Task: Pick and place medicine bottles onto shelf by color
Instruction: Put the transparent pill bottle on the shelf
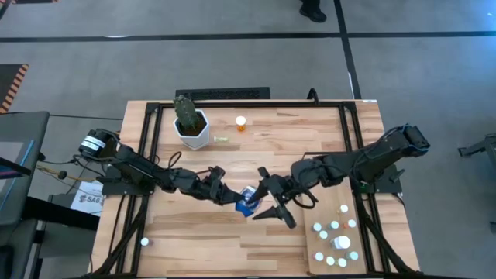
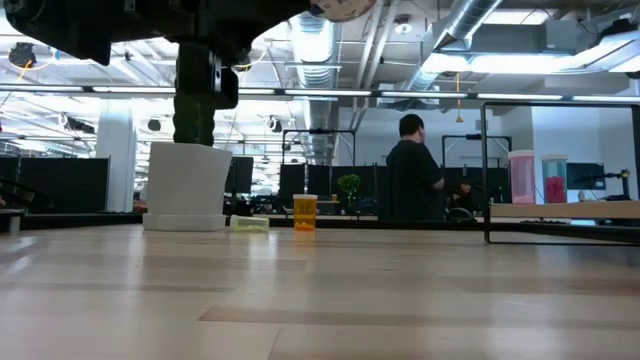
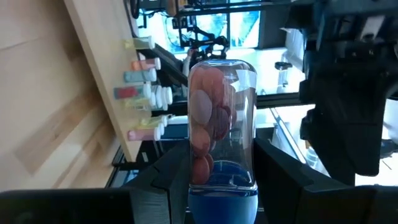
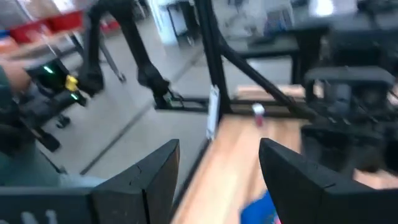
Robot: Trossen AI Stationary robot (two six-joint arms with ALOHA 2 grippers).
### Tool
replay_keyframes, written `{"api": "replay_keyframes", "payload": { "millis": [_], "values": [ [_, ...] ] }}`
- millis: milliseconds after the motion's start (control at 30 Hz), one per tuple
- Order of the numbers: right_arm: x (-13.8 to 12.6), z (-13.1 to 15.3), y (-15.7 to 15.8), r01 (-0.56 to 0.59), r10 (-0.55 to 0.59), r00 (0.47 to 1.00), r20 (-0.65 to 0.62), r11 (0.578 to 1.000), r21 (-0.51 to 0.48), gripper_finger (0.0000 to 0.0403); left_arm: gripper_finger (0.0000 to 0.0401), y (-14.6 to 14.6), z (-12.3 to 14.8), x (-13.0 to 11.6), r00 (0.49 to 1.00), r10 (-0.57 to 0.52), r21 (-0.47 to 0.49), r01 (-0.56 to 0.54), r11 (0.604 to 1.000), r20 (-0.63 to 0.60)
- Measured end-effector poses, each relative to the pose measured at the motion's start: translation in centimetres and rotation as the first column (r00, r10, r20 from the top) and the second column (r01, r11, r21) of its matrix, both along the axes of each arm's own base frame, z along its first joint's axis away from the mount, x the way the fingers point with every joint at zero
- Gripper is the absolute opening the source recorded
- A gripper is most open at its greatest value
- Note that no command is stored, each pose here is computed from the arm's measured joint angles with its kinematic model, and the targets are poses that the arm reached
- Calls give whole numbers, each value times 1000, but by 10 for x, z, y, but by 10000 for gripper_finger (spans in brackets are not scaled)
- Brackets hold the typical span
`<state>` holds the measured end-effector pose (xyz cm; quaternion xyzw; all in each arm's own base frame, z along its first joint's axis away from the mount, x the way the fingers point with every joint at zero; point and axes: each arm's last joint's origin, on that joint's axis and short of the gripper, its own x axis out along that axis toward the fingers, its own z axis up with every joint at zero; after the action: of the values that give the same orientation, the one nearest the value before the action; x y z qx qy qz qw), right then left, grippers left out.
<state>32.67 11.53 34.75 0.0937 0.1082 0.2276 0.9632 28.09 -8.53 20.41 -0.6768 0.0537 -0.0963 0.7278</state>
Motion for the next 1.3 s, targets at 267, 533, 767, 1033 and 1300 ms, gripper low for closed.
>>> {"api": "replay_keyframes", "payload": {
  "millis": [267,533,767,1033,1300],
  "values": [
    [-27,38,-26,9,-93,973,-210,929,-371,244,133,4,8,0,996,45,-20,-44,999,82],
    [-45,39,-7,-67,-90,988,-128,500,-863,244,133,26,21,3,962,185,-73,-173,982,203],
    [-35,34,1,55,-216,976,22,149,-987,244,133,37,22,5,959,193,-103,-175,979,206],
    [-21,21,4,16,-213,977,1,67,-998,244,133,41,33,11,956,147,-86,-129,988,255],
    [-8,15,6,34,-228,973,27,27,-999,244,133,41,35,14,964,111,-83,-94,992,243]
  ]
}}
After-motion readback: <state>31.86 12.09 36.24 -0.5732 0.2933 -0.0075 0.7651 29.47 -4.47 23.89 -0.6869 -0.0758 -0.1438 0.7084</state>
